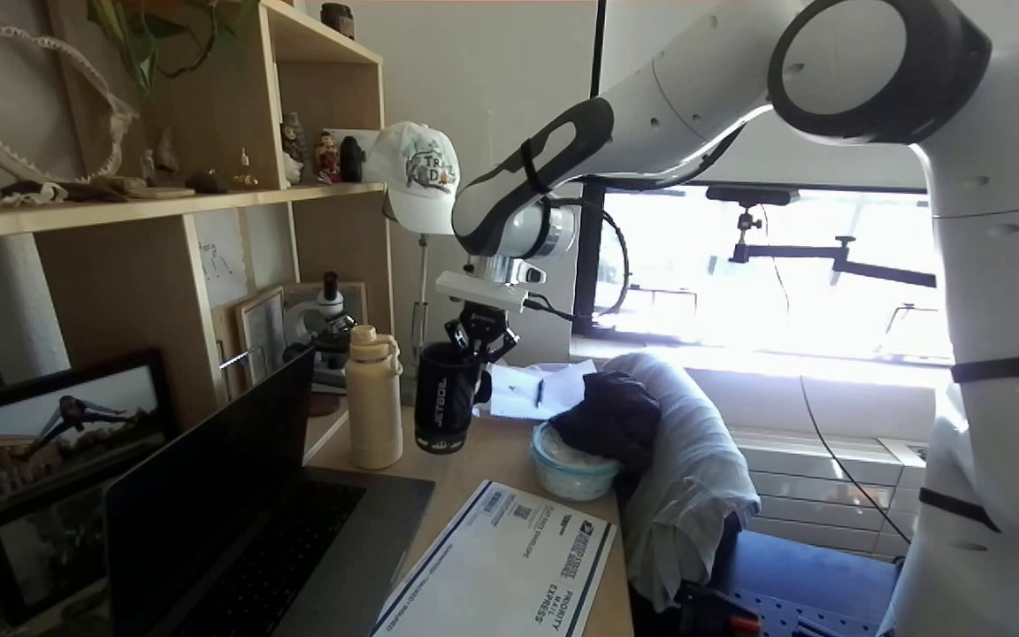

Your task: Move the thermos to the right side of the desk

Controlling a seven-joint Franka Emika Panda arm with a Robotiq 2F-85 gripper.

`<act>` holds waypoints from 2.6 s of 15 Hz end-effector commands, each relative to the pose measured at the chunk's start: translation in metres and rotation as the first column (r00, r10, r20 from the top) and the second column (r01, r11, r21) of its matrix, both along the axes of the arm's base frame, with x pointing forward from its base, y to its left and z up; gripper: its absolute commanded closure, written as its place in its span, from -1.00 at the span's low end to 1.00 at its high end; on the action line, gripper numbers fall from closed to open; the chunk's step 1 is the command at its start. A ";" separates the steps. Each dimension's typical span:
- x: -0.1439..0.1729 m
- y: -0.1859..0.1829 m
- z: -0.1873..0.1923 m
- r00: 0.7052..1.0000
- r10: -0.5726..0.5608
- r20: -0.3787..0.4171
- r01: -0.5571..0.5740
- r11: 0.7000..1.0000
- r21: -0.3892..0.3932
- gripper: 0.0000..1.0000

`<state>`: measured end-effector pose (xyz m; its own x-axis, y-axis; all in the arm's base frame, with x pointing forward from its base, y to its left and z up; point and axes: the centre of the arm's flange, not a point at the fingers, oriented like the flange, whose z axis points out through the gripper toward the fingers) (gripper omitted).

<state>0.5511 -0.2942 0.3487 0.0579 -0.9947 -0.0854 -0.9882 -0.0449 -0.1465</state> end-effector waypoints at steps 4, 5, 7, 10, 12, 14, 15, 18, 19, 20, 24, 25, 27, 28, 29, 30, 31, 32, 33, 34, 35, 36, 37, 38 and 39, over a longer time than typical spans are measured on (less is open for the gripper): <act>0.008 -0.015 -0.017 0.994 -0.049 -0.096 0.059 0.993 0.103 0.92; 0.008 -0.015 -0.020 0.993 -0.047 -0.106 0.058 0.993 0.101 0.92; 0.008 -0.014 -0.024 0.990 -0.047 -0.130 0.058 0.995 0.086 0.92; 0.010 -0.012 -0.026 0.986 -0.047 -0.161 0.056 0.997 0.051 0.92; 0.012 -0.009 -0.025 0.982 -0.041 -0.185 0.047 0.999 0.028 0.93; 0.014 -0.005 -0.023 0.979 -0.037 -0.202 0.040 0.999 0.008 0.36; 0.014 -0.004 -0.022 0.978 -0.032 -0.207 0.033 0.999 0.003 0.22; 0.015 0.001 -0.016 0.977 -0.027 -0.212 0.028 1.000 0.001 -0.21; 0.016 0.003 -0.012 0.976 -0.021 -0.217 0.021 1.000 -0.005 -0.38; 0.018 0.005 -0.007 0.976 -0.012 -0.216 0.010 1.000 -0.010 -0.52; 0.030 0.024 0.030 0.964 0.071 -0.258 -0.078 0.997 -0.018 -1.00; 0.032 0.032 0.042 0.955 0.101 -0.278 -0.107 0.994 -0.006 -1.00; 0.039 0.054 0.069 0.941 0.174 -0.290 -0.177 0.984 0.015 -1.00; 0.042 0.065 0.082 0.933 0.217 -0.287 -0.220 0.975 0.021 -1.00; 0.047 0.082 0.097 0.917 0.281 -0.283 -0.286 0.958 0.024 -1.00; 0.050 0.097 0.109 0.901 0.334 -0.275 -0.341 0.940 0.025 -1.00; 0.053 0.115 0.122 0.881 0.387 -0.272 -0.396 0.918 0.022 -1.00; 0.056 0.134 0.134 0.860 0.437 -0.263 -0.449 0.893 0.017 -1.00; 0.057 0.152 0.146 0.835 0.486 -0.256 -0.500 0.866 0.013 -1.00; 0.058 0.172 0.156 0.808 0.531 -0.257 -0.549 0.836 0.000 -1.00; 0.059 0.190 0.167 0.782 0.567 -0.259 -0.590 0.808 -0.012 -1.00; 0.058 0.208 0.176 0.757 0.599 -0.263 -0.626 0.779 -0.027 -1.00; 0.056 0.223 0.184 0.729 0.629 -0.271 -0.661 0.749 -0.039 -1.00; 0.054 0.238 0.191 0.708 0.646 -0.283 -0.684 0.728 -0.048 -1.00; 0.051 0.250 0.198 0.691 0.663 -0.290 -0.704 0.708 -0.060 -1.00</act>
